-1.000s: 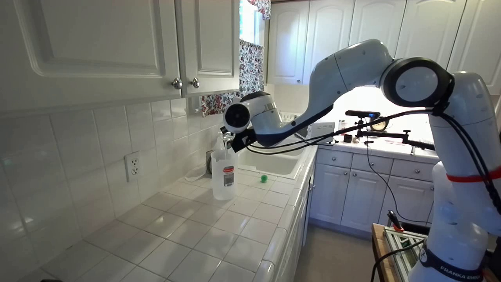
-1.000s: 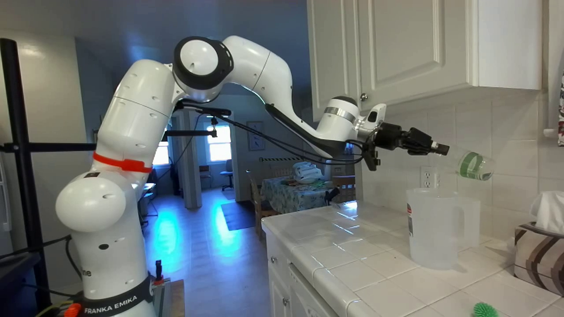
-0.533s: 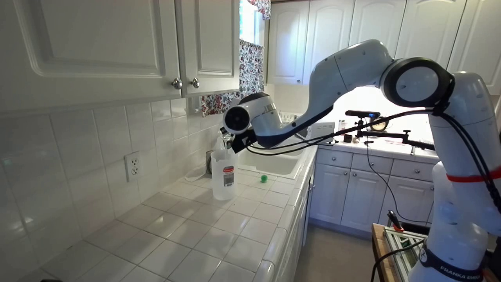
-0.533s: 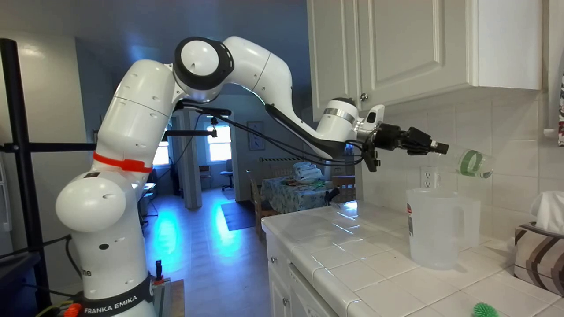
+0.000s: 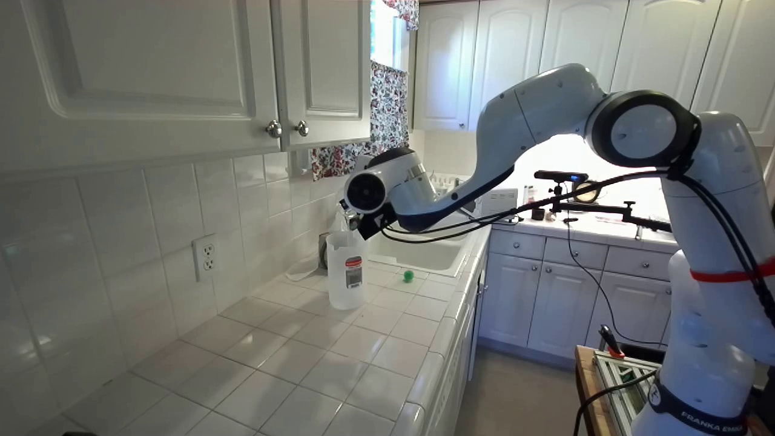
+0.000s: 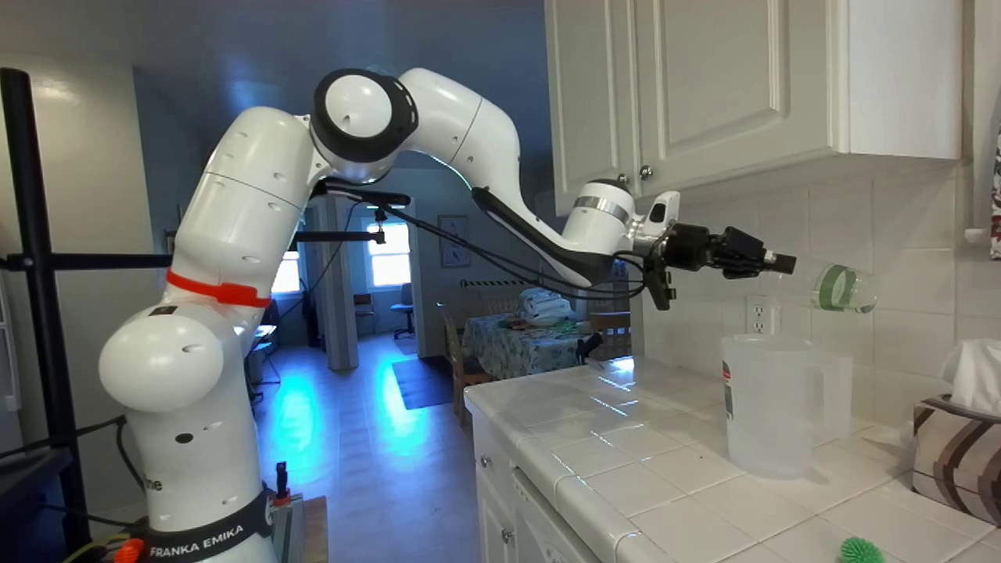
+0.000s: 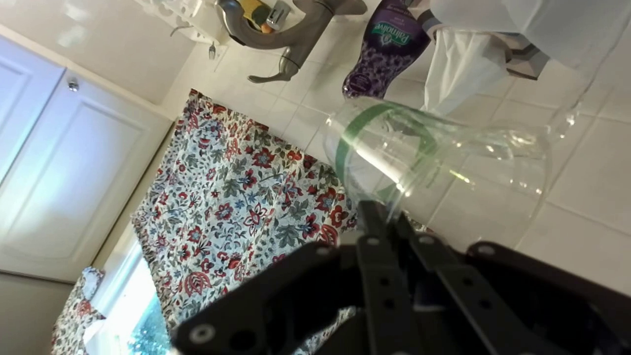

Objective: Pour the contents from the cup into the jar

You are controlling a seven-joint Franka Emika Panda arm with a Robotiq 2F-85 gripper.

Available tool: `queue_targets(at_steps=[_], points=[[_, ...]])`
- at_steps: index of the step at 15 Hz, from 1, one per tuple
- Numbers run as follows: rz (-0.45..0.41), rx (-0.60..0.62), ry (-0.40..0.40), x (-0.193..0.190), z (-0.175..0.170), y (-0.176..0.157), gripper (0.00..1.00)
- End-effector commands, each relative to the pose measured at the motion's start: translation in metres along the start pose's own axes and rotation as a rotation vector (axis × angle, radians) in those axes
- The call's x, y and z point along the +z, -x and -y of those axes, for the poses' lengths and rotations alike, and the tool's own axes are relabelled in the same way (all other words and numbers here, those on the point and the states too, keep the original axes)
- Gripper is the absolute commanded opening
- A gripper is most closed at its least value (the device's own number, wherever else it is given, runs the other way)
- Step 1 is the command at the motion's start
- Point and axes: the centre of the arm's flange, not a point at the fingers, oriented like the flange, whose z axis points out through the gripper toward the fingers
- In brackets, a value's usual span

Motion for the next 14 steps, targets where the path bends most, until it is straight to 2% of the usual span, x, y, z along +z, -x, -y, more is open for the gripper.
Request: queue_targets(at_steps=[1,14], points=[[-0.033,-0.005,0.015,-0.003,0.006,0.011,0.02],[-0.109,-0.084,0.038,-0.011,0.024,0.034,0.02]])
